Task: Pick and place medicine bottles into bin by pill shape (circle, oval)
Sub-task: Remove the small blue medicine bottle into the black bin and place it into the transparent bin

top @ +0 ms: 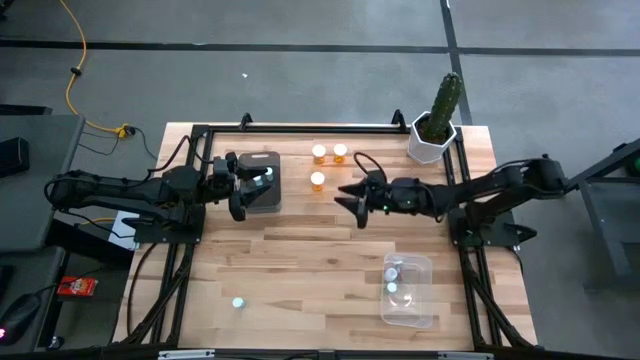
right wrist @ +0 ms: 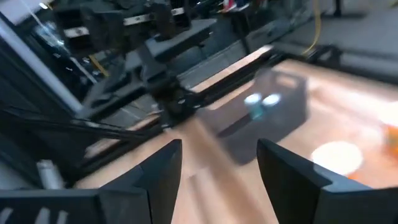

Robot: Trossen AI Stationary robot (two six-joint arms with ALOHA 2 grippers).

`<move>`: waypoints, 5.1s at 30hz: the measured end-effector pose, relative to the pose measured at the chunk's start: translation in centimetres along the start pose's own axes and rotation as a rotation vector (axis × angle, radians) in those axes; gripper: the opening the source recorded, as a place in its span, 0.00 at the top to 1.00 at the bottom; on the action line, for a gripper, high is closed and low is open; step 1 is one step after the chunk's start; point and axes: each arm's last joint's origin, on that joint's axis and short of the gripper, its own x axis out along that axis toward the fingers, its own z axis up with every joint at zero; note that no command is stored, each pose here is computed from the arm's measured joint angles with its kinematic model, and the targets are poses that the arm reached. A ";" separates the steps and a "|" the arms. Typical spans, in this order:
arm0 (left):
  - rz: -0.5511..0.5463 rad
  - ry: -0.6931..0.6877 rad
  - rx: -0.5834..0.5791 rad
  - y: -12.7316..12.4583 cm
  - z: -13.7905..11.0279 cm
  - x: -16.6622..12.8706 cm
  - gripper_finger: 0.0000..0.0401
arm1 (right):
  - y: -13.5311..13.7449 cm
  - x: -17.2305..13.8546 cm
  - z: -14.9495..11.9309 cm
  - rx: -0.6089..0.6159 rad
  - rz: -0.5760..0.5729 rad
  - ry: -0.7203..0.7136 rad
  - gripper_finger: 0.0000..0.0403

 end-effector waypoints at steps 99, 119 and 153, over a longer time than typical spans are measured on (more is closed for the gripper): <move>0.065 -0.015 0.092 0.2 0.1 0.0 0.40 | 17.0 -4.1 -10.1 0.215 -0.782 1.236 0.24; 0.065 -0.015 0.085 0.2 0.1 0.0 0.40 | 15.4 -3.7 -12.2 0.274 -0.784 1.257 0.45; -0.027 -0.011 -0.047 -0.1 0.2 -0.2 0.40 | 12.5 -6.6 2.9 0.033 -0.392 0.822 0.74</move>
